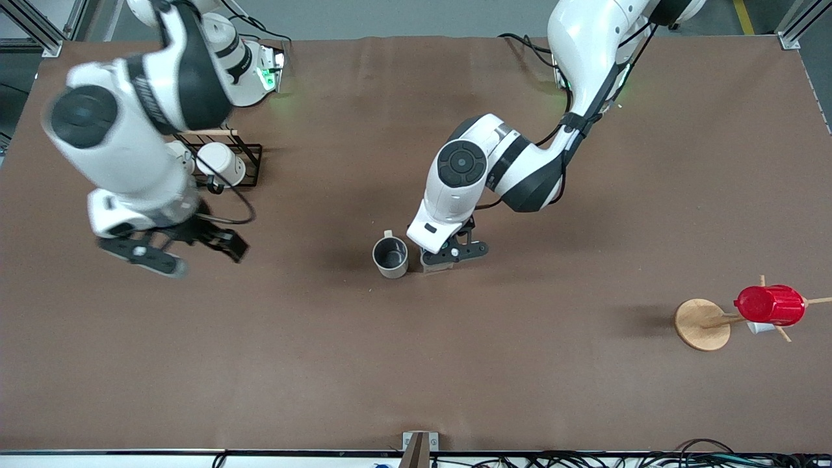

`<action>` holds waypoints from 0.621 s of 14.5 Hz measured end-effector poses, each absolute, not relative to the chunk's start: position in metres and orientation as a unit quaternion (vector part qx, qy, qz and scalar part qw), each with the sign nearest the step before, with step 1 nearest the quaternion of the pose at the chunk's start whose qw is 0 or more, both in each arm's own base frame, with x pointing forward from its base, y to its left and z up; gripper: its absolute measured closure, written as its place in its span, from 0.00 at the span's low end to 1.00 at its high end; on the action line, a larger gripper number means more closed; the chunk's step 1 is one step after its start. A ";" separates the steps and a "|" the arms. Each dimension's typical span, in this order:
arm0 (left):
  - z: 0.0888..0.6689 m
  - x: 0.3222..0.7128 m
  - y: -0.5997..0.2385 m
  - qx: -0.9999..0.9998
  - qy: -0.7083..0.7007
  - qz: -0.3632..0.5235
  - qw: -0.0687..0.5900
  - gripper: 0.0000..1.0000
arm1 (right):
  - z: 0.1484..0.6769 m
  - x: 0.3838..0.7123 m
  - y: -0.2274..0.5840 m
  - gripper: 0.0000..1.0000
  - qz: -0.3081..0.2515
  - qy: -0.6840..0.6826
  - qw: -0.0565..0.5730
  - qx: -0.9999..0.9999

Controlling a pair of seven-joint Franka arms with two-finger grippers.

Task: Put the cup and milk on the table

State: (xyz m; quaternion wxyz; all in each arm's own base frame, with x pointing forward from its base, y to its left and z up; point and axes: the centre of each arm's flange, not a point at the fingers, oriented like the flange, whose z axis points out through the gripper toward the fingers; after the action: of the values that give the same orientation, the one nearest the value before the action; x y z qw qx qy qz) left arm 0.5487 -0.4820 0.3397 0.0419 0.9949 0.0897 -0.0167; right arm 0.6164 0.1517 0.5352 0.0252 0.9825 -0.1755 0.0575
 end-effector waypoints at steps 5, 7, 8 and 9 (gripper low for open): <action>0.345 0.555 -0.480 0.994 0.093 -0.007 0.048 0.37 | 0.604 0.589 0.029 0.00 0.046 -0.143 0.023 0.988; 0.368 0.571 -0.468 0.994 0.100 0.018 0.051 0.17 | 0.620 0.574 -0.019 0.00 0.036 -0.137 0.021 0.990; 0.389 0.583 -0.451 0.993 0.102 0.036 0.047 0.07 | 0.625 0.568 -0.038 0.00 0.033 -0.128 0.021 0.991; 0.415 0.595 -0.427 0.993 0.104 0.049 0.040 0.00 | 0.629 0.563 -0.053 0.00 0.031 -0.114 0.021 0.993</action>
State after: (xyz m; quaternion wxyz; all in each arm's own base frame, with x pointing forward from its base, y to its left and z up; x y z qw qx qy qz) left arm 0.5953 -0.4271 0.4152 0.0398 0.9926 0.1041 0.0489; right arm 0.5635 -0.0525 0.6288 0.0206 0.9928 -0.1144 0.0307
